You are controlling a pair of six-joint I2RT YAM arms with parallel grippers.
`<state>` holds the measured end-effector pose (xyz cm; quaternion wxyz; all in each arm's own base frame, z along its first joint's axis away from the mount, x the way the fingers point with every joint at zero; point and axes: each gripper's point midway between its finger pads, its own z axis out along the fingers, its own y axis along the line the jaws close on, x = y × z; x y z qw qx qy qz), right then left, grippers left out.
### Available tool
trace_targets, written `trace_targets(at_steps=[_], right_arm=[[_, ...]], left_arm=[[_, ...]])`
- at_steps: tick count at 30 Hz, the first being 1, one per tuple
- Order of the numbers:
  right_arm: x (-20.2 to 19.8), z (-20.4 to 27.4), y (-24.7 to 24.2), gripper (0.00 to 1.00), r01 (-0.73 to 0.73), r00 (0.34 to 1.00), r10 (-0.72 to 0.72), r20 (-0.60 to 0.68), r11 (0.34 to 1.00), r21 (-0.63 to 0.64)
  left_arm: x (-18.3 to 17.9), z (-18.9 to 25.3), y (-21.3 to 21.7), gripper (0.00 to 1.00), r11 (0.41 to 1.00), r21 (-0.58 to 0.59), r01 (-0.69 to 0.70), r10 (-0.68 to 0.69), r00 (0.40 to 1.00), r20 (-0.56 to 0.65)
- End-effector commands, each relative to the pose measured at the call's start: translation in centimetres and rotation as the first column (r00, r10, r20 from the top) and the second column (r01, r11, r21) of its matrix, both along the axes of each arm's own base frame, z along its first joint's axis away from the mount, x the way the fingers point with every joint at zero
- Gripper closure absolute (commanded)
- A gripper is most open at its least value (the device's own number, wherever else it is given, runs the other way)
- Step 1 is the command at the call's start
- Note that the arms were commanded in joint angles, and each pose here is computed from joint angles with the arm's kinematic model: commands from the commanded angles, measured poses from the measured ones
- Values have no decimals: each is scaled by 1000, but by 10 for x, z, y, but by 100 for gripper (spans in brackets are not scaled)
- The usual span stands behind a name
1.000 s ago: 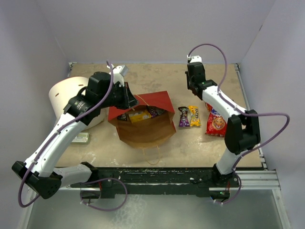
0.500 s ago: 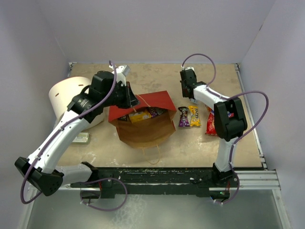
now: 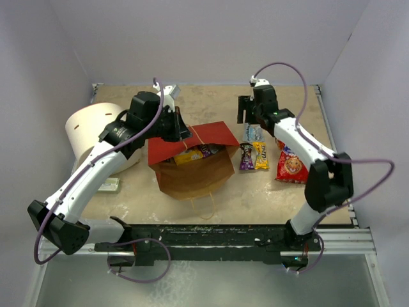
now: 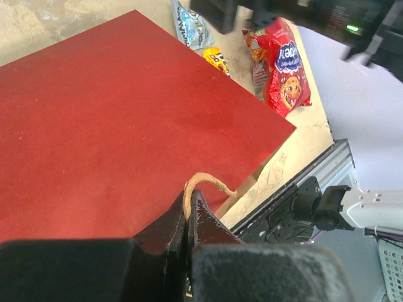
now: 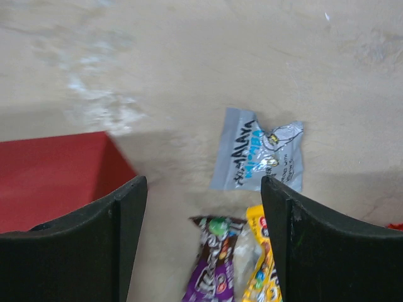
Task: Take the snacks out of the paper bag
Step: Place the snack at the center of the board, then take out the snack from the paper bag.
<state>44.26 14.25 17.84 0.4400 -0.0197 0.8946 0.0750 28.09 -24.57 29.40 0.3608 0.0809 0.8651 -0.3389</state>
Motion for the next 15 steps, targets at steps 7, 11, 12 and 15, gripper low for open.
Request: trace_targets(at_steps=[7,11,12,15], right_arm=[[-93,-12,16,24,-142,983,160,-93,975,174],[-117,-6,20,24,-191,969,218,-114,959,210],[-120,1,20,24,-196,969,222,-105,956,217],[-128,30,24,24,-236,966,254,-42,940,247]], left_arm=[[6,26,-6,100,998,-51,37,-33,996,88],[6,21,-6,100,998,-48,37,-33,996,83],[7,20,-7,100,998,-48,40,-35,996,84],[10,18,-10,100,998,-52,46,-42,996,77]])
